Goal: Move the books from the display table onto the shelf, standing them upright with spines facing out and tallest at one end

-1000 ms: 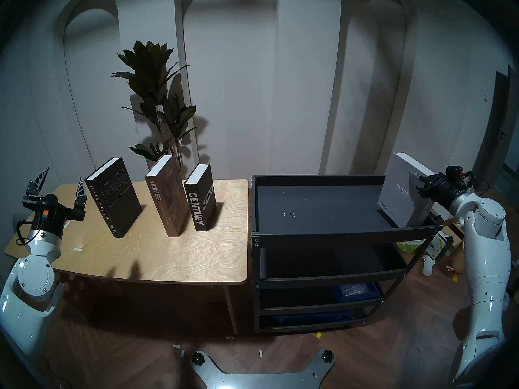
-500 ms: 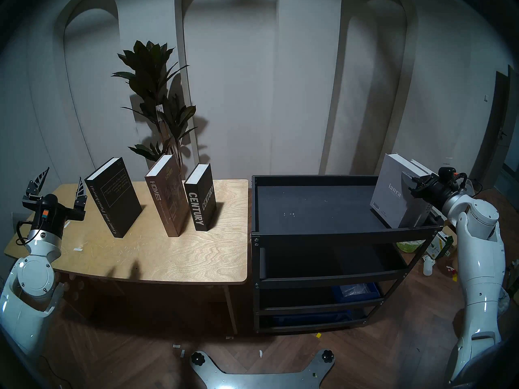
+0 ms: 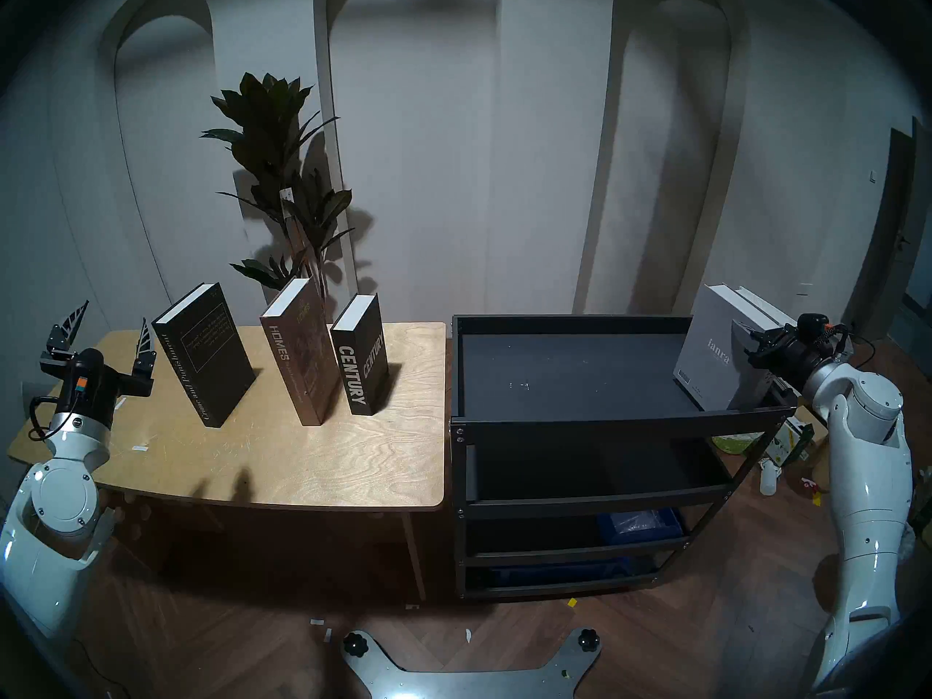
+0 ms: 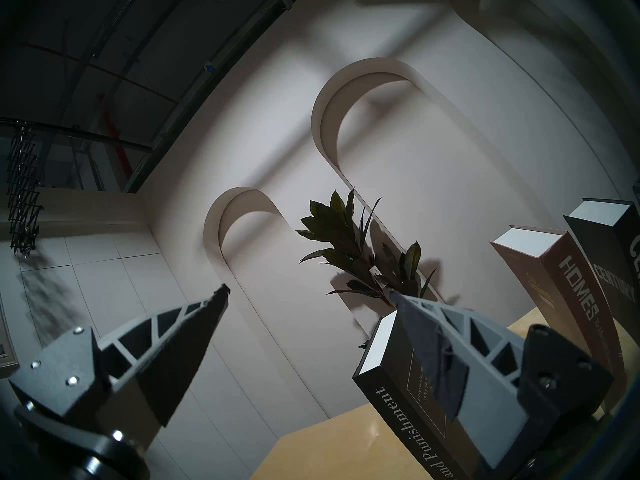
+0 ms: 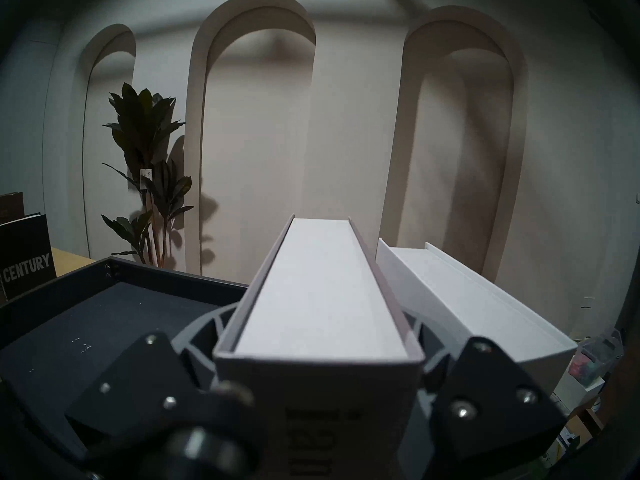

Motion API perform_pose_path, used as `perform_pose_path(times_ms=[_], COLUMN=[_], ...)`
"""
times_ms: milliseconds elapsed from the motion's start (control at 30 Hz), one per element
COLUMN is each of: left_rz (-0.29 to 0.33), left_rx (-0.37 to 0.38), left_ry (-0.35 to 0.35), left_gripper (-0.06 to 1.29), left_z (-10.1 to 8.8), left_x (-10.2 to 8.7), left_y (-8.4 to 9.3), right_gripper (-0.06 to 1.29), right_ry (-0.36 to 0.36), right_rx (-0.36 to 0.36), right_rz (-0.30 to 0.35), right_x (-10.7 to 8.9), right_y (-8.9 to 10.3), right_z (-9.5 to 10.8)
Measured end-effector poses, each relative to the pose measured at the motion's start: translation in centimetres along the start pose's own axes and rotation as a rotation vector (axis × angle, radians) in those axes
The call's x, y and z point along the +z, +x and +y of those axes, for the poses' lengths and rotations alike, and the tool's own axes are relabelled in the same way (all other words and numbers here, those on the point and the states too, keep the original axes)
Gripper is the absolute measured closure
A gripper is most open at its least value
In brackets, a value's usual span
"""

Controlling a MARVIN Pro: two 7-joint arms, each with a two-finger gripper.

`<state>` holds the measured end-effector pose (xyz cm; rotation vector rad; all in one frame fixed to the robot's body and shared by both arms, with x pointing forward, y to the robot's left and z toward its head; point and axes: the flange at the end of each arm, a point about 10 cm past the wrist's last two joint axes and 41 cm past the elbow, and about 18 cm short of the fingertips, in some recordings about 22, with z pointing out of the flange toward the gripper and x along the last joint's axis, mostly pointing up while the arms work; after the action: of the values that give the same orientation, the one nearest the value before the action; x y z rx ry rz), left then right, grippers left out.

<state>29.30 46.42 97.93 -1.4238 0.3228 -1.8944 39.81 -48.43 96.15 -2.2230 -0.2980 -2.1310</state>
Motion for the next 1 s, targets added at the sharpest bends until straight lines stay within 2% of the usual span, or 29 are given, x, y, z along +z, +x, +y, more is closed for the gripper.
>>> perform_pose_path(times_ms=[300, 800, 867, 967, 1000], left_rz=[0.0, 0.0, 0.0, 0.0, 0.0], left_rx=[0.0, 0.0, 0.0, 0.0, 0.0], left_ry=[0.0, 0.0, 0.0, 0.0, 0.0], left_gripper=[-0.02, -0.02, -0.02, -0.02, -0.02], left_z=[0.0, -0.01, -0.01, -0.01, -0.01], left_x=[0.0, 0.0, 0.0, 0.0, 0.0], left_y=[0.0, 0.0, 0.0, 0.0, 0.0], right_gripper=[0.63, 0.59, 0.48, 0.11, 0.07], right_ry=[0.0, -0.028, -0.03, -0.029, -0.029], right_rx=[0.004, 0.007, 0.008, 0.009, 0.009], right_rz=[-0.016, -0.012, -0.012, -0.014, -0.014], right_x=[-0.2, -0.05, 0.03, 0.17, 0.22], right_y=[-0.86, -0.97, -0.97, -1.01, -1.02], right_z=[-0.08, 0.44, 0.49, 0.46, 0.44])
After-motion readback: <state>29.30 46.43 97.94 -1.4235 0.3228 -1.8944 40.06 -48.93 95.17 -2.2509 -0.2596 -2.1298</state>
